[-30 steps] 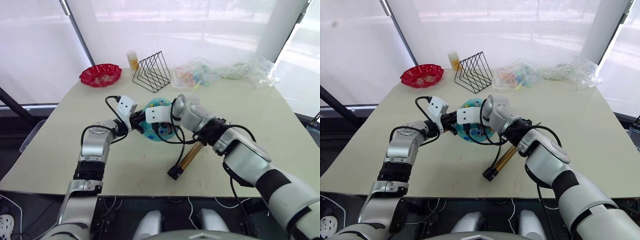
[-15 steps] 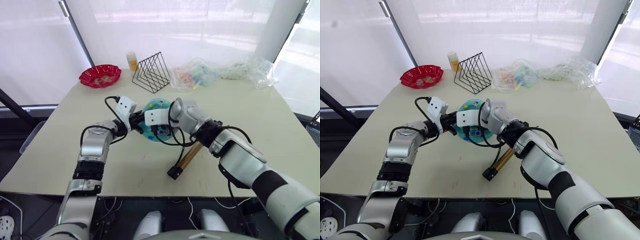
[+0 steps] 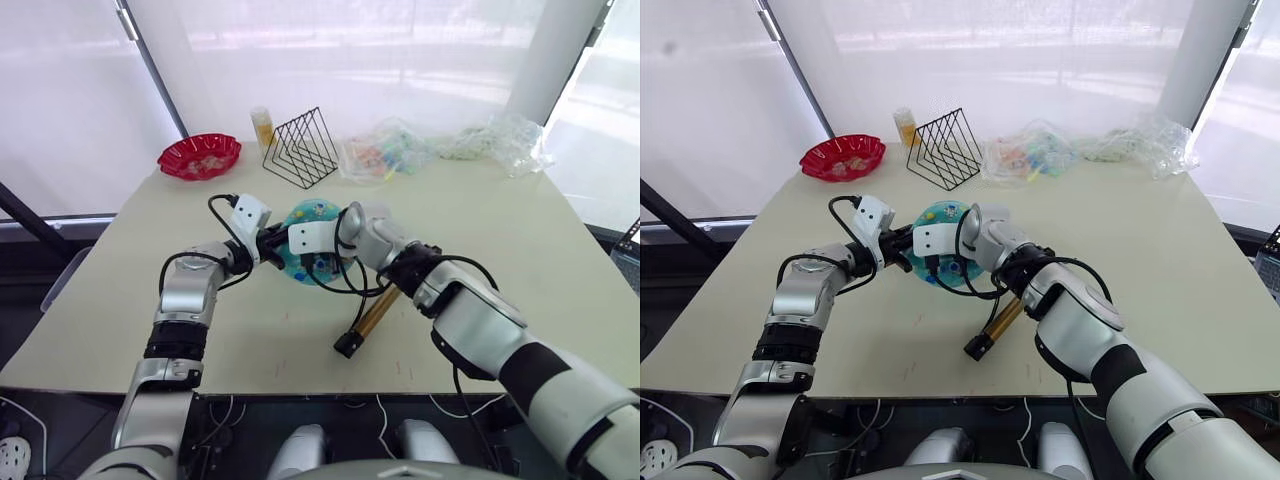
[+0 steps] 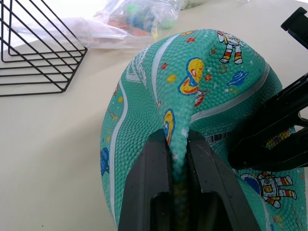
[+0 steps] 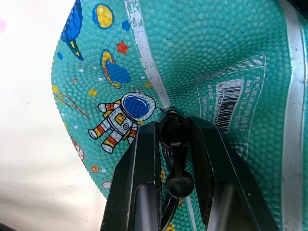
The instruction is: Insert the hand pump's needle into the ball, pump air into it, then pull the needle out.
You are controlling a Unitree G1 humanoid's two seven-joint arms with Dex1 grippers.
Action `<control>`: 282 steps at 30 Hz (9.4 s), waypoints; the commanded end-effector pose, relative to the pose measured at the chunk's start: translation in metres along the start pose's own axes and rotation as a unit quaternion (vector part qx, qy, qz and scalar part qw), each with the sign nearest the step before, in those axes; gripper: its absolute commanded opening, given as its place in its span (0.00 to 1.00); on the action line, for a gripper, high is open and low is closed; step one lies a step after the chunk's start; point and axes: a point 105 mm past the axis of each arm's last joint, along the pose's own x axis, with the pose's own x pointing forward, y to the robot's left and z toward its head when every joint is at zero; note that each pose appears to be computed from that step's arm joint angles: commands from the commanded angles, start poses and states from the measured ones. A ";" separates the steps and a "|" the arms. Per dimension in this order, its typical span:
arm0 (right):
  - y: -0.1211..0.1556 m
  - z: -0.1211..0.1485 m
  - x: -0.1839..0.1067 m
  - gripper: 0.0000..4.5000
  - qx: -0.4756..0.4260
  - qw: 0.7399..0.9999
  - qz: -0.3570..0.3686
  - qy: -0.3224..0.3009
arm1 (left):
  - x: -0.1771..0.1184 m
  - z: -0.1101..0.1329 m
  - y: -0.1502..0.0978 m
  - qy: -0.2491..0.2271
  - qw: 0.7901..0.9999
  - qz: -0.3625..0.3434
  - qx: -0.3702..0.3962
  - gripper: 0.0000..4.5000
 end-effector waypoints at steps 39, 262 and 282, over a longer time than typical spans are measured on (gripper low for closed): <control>-0.010 -0.036 -0.081 0.99 0.152 0.984 -0.069 -0.058 | 0.018 -0.026 -0.033 0.034 0.997 -0.073 -0.019 0.00; 0.107 -0.148 -0.227 1.00 0.543 0.612 -0.290 -0.497 | 0.019 0.050 -0.172 -0.076 0.935 -0.335 0.082 0.23; 0.080 -0.109 -0.201 1.00 0.653 0.507 -0.199 -0.527 | 0.022 0.054 -0.178 -0.115 0.927 -0.344 0.098 0.23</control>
